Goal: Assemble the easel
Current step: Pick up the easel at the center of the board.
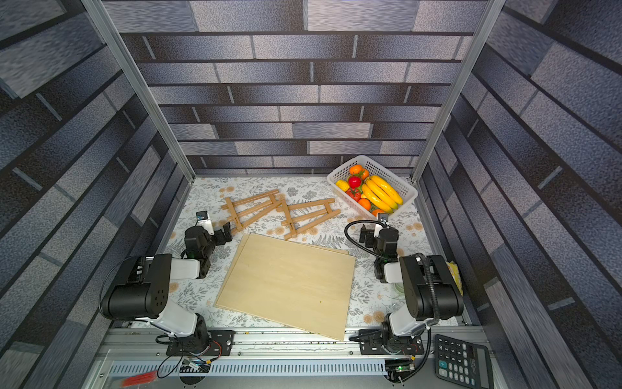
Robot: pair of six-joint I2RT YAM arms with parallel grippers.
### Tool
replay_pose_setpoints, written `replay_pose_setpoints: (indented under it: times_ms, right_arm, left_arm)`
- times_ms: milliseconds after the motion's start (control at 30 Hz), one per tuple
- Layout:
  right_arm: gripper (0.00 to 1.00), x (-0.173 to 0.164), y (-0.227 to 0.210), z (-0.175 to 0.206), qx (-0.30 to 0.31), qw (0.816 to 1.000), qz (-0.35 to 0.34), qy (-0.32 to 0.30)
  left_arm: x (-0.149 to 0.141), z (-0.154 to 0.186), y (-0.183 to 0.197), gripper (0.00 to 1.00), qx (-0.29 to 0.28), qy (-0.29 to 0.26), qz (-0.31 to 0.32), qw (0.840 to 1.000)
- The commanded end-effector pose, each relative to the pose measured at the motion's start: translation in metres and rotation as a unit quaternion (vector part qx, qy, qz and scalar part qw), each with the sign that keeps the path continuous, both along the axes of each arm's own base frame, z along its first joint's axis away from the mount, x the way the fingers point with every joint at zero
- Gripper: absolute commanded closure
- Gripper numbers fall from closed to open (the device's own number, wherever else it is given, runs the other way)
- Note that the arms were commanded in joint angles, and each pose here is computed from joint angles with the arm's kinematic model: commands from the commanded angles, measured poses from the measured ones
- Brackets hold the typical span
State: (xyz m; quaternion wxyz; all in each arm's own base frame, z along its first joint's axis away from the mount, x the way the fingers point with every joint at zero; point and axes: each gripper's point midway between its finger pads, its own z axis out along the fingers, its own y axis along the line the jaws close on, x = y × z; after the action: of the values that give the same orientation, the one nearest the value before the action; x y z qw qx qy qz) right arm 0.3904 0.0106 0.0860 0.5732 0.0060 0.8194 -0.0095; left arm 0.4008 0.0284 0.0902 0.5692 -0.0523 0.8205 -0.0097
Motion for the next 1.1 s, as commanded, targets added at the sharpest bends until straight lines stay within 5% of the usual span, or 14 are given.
replay_pose_setpoints:
  times_ms: [0, 333, 467, 600, 733, 867, 1067]
  right_arm:
    - [0.0, -0.004, -0.007, 0.011, 0.004, 0.999, -0.023, -0.033]
    - [0.0, -0.017, -0.01, 0.042, 0.005, 0.998, -0.029, -0.061]
    - [0.0, -0.02, -0.026, 0.073, 0.038, 0.994, -0.089, -0.044]
    - [0.0, -0.03, -0.047, 0.101, 0.113, 0.971, -0.201, 0.061]
    - [0.0, -0.041, -0.005, 0.109, 0.148, 0.964, -0.11, 0.193]
    - [0.0, -0.058, 0.03, 0.123, 0.247, 0.947, -0.046, 0.201]
    - [0.0, -0.066, 0.084, 0.146, 0.326, 0.906, 0.021, 0.269]
  left_arm:
    - [-0.003, 0.008, 0.011, 0.0, 0.007, -0.008, 0.028, 1.0]
    - [-0.031, 0.044, 0.033, 0.0, -0.023, -0.042, 0.08, 0.996]
    - [-0.037, 0.062, 0.052, 0.0, -0.057, 0.014, 0.158, 0.986]
    - [-0.047, 0.087, 0.051, 0.0, -0.104, 0.081, 0.171, 0.977]
    - [-0.055, 0.115, 0.027, 0.0, -0.139, 0.104, 0.122, 0.977]
    - [-0.058, 0.131, 0.006, 0.0, -0.176, 0.122, 0.086, 0.973]
    - [-0.069, 0.101, -0.007, 0.0, -0.198, 0.292, 0.112, 0.929]
